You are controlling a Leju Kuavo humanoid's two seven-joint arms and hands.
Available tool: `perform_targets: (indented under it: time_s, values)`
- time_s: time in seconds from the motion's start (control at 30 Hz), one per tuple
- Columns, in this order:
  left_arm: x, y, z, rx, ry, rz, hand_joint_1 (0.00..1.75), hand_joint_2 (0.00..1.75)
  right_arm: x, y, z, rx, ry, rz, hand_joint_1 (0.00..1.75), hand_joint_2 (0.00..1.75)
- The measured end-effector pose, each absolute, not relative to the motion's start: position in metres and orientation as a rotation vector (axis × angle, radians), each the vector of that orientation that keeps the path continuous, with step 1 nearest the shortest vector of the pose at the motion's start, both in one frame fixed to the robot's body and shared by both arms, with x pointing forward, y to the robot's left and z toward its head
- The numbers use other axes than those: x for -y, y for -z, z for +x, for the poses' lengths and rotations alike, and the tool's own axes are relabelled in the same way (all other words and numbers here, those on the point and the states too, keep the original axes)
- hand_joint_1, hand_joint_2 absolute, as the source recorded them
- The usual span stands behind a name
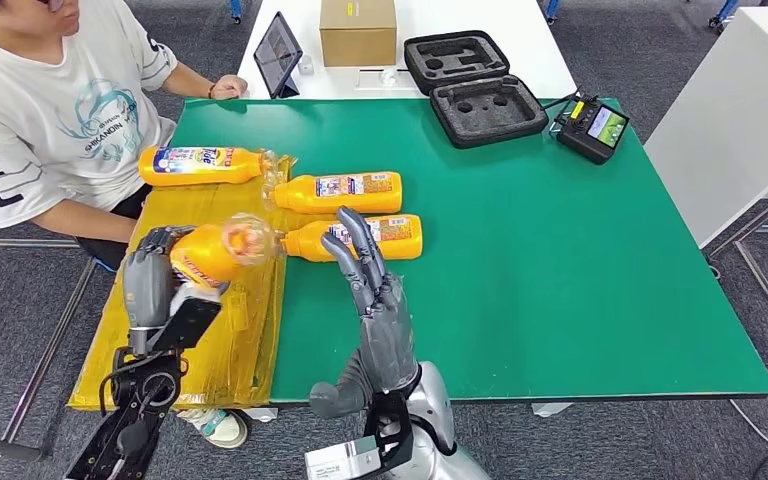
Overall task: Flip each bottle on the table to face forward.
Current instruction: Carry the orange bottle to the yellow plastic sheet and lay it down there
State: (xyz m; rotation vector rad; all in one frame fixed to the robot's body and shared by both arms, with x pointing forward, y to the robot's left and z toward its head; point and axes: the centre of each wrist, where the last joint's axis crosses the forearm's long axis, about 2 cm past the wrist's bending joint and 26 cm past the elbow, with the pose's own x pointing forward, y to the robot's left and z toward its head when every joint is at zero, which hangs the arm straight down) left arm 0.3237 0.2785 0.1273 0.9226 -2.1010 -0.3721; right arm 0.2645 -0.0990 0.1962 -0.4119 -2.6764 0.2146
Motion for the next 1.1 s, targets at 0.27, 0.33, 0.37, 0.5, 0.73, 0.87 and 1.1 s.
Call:
perform_targets:
  time_s: [0.27,0.33,0.37,0.5,0.73,0.87,1.1]
  values:
    - [-0.293,-0.103,0.367,1.598,1.048,0.975,1.75,1.75,0.081,-0.199,0.275,2.625,-0.276,-0.260,0.00,1.75]
    - [-0.298,-0.093,0.369,1.488,1.127,0.941,1.75,1.75,0.079,-0.195,0.276,2.608,-0.300,-0.233,0.00,1.75]
    - [-0.301,-0.091,0.372,1.449,1.153,0.925,1.75,1.75,0.078,-0.194,0.277,2.602,-0.310,-0.225,0.00,1.75]
    - [-0.307,-0.093,0.385,1.338,1.218,0.839,1.75,1.75,0.077,-0.189,0.279,2.585,-0.339,-0.215,0.00,1.75]
    - [-0.312,-0.096,0.394,1.267,1.228,0.750,1.75,1.75,0.078,-0.183,0.279,2.566,-0.366,-0.211,0.00,1.75]
    - [-0.313,-0.096,0.395,1.246,1.215,0.757,0.43,1.75,0.078,-0.181,0.278,2.562,-0.398,-0.234,0.00,1.75]
    - [-0.318,-0.098,0.398,1.265,1.127,0.599,0.00,1.75,0.080,-0.176,0.276,2.546,-0.424,-0.243,0.00,1.75]
